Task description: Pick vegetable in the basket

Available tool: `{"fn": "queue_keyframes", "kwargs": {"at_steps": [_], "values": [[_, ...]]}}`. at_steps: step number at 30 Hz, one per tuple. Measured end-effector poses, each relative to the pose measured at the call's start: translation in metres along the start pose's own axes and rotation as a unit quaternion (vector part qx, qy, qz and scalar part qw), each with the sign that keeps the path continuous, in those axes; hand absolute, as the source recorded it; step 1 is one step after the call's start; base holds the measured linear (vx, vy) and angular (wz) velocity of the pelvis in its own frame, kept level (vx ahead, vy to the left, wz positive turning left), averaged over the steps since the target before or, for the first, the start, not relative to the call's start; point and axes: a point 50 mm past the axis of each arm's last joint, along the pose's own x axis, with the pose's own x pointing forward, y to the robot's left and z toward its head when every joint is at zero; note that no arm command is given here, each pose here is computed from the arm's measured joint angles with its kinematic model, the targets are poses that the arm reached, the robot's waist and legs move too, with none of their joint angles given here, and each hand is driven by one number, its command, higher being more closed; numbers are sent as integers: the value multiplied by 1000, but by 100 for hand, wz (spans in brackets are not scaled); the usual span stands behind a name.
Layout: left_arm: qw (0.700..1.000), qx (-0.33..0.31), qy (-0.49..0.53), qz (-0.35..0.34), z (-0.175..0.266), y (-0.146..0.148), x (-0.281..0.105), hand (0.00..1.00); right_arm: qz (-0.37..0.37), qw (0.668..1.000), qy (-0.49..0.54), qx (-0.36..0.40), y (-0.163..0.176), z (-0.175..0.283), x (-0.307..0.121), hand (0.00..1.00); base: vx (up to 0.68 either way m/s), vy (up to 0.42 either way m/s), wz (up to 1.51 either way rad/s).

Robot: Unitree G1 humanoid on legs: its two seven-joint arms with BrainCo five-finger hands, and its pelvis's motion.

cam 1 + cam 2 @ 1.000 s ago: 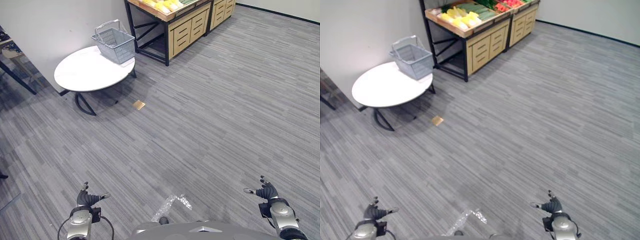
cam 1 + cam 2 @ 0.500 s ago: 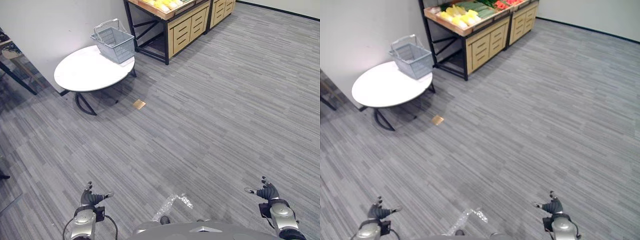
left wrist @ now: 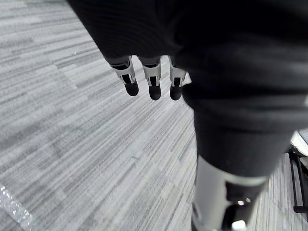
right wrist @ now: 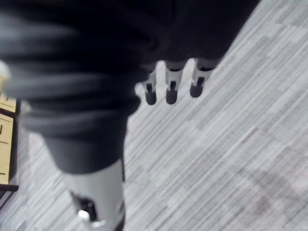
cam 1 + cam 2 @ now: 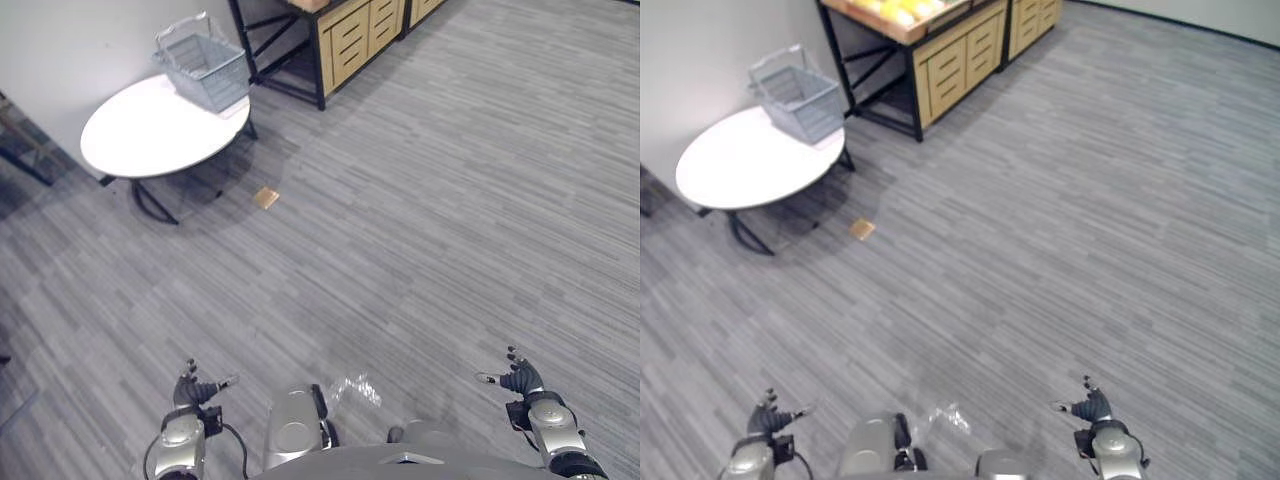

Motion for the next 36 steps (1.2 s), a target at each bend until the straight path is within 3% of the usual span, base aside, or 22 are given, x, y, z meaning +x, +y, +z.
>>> {"fn": "queue_keyframes", "kwargs": {"at_steps": [4,14,20,24,28,36], "values": [[1000,4,3,7,-3,7,-1,0,-24,1000,-2,-19,-22,4,3,0,512,280,-24],[999,12,13,37,-13,33,-7,0,31,998,-40,-26,21,23,4,0,615,218,20],[999,28,-39,10,21,22,6,0,-18,993,-102,-62,-1,47,-1,0,608,-199,123],[999,27,-37,2,20,15,6,0,-49,988,-114,-95,-22,52,-4,0,575,-416,99],[998,45,-35,-25,17,3,3,0,-93,963,-190,-164,-46,101,-8,0,577,-394,73],[995,85,-33,-50,9,-5,-2,0,-154,910,-331,-198,-54,189,-22,0,443,-49,40]]}}
